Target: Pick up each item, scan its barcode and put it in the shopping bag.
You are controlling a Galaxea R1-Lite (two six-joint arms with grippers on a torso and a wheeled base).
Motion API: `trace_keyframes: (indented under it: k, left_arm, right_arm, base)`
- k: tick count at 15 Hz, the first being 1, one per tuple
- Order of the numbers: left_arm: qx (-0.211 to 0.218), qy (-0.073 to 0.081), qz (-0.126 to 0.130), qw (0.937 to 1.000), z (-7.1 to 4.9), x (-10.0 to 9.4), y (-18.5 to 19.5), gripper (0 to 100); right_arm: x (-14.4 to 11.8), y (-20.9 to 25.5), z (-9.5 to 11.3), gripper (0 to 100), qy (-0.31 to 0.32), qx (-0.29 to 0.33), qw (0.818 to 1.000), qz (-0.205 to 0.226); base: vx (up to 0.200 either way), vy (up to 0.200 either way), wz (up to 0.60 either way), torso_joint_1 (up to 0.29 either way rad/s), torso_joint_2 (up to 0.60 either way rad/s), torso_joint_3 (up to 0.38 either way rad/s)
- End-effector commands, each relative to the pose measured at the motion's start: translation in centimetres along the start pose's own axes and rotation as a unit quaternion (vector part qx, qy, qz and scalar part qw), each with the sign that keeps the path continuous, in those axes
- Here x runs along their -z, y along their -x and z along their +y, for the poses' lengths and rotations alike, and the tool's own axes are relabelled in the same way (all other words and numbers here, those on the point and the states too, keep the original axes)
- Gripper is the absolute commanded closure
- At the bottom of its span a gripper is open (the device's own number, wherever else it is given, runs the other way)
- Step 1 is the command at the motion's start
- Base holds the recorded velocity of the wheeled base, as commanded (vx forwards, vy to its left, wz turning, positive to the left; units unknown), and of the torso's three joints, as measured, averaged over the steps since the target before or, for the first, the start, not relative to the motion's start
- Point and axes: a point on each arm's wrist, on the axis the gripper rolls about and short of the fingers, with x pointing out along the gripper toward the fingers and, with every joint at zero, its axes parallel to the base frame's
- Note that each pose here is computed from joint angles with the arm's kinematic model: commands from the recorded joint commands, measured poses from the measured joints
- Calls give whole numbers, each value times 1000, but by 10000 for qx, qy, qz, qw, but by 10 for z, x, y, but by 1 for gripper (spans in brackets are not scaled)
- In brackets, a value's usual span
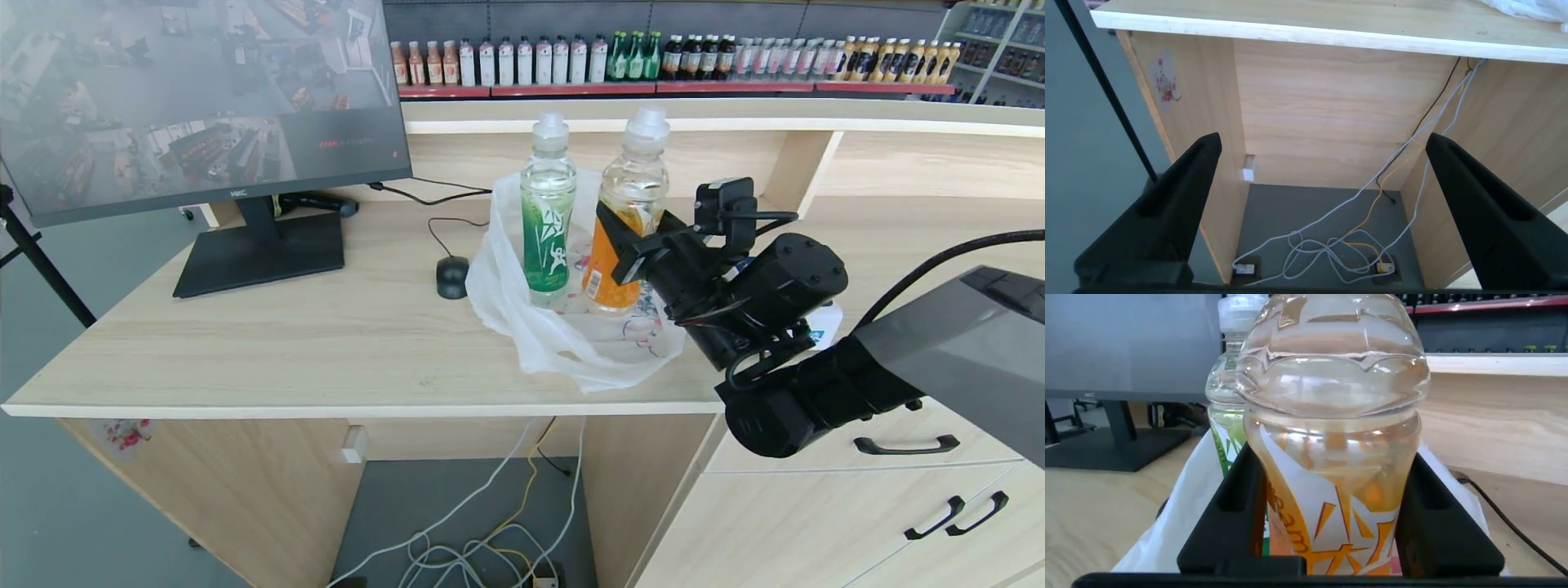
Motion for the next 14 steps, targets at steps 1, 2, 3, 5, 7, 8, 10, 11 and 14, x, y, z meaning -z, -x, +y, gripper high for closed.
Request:
trace_keyframes:
  k: [1,2,3,5,7,8,10,11,14]
  left_arm:
    - [-7,0,-3,10000,0,0,0,0]
    - [1,0,-3,10000,0,0,0,0]
    - [-7,0,-3,10000,0,0,0,0]
    - [1,0,-3,10000,0,0,0,0]
    - [-7,0,-3,10000,0,0,0,0]
    - [-7,0,-3,10000,0,0,0,0]
    - [-7,0,-3,10000,0,0,0,0]
    - [1,0,-3,10000,0,0,0,0]
    - [1,0,-3,10000,0,0,0,0]
  right_arm:
    - [6,0,0,100,4,1,10000,59]
    - [9,1,-1,100,6,6,10000,90]
    - [11,1,-1,100,17,11,9999,106]
    - [20,2,-1,100,8,13,9998,206]
    - [27,3,0,100,9,2,9996,282]
    - [28,3,1,100,5,-5,9996,289]
    - [33,3,2,100,33,-23,9994,342]
    - [34,4,2,100,33,-23,9994,349]
    - [38,4,2,100,34,-20,9992,403]
  base:
    - [0,0,0,0,0,0]
    - [0,0,0,0,0,0]
    - [0,0,0,0,0,0]
    - [0,0,0,0,0,0]
    - [0,0,0,0,0,0]
    - [0,0,0,0,0,0]
    - [0,0,0,0,0,0]
    - [0,0,0,0,0,0]
    - [0,0,0,0,0,0]
